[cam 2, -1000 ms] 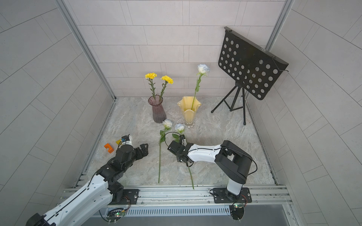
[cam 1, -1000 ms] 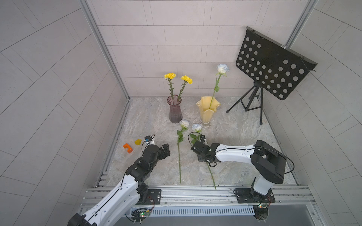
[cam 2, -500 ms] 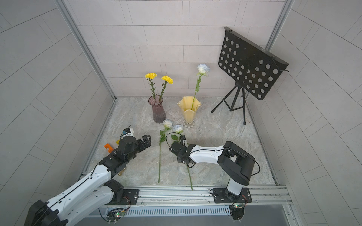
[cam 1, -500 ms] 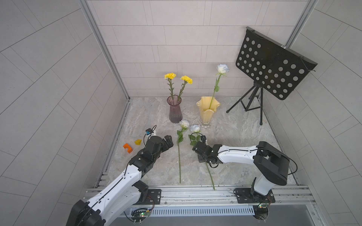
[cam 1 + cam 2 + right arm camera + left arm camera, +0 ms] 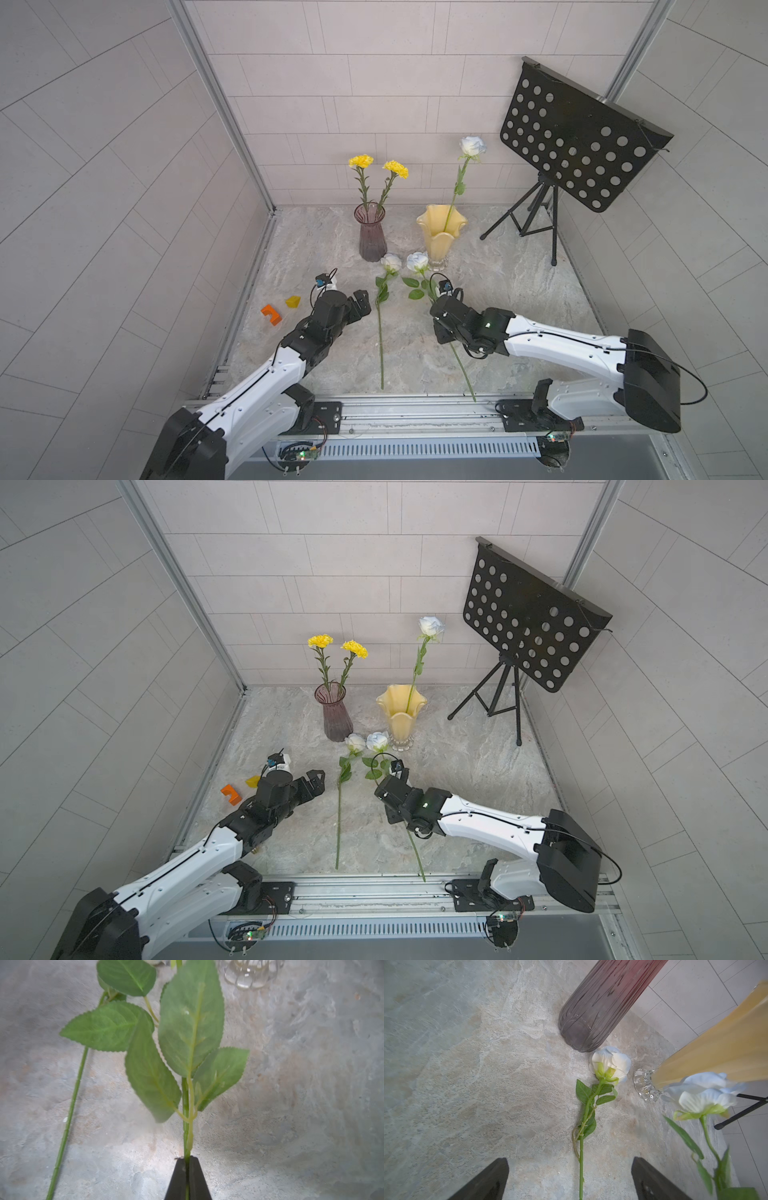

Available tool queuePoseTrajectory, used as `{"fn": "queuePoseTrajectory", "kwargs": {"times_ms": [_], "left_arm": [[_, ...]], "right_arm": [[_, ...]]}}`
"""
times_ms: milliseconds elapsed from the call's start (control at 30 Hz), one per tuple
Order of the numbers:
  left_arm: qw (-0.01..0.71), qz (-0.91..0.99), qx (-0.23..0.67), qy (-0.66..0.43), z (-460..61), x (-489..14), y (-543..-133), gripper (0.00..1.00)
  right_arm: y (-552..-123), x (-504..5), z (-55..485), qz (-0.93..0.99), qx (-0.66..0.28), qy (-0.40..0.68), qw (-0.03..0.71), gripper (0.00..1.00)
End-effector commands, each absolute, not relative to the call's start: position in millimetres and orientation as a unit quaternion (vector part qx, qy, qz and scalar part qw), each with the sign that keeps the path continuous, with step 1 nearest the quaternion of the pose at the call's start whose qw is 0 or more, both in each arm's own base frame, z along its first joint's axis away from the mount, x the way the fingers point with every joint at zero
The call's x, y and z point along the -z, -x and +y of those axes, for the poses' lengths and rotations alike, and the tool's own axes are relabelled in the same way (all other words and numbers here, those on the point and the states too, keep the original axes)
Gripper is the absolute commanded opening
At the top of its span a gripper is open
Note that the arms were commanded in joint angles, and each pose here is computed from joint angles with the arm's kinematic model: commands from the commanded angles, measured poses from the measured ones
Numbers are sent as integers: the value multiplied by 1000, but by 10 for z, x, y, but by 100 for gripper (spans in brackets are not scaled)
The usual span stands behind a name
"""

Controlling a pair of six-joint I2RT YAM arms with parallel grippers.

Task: Arrange the flowers in different vases according to their colors
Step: Pick up the flower at the center of the board.

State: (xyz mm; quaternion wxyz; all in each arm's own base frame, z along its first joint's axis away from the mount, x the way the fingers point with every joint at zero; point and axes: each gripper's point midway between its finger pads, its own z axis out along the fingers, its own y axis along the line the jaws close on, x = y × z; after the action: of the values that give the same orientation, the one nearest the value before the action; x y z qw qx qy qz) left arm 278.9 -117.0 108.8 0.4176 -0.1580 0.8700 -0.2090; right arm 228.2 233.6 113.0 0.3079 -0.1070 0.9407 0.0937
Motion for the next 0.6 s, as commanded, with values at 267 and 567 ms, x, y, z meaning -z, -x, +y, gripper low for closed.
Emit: {"fn": "queuePoseTrajectory", "kwargs": {"times_ms": [267, 567], "left_arm": [[416, 864, 258, 115, -1424, -1214, -2832, 100], [402, 869, 280, 65, -1632, -1230, -2814, 100]], "right_arm": [[-2633, -2252, 2215, 860, -133, 90, 485, 0], [-3082, -3125, 2105, 805, -149, 38, 573, 0]]}}
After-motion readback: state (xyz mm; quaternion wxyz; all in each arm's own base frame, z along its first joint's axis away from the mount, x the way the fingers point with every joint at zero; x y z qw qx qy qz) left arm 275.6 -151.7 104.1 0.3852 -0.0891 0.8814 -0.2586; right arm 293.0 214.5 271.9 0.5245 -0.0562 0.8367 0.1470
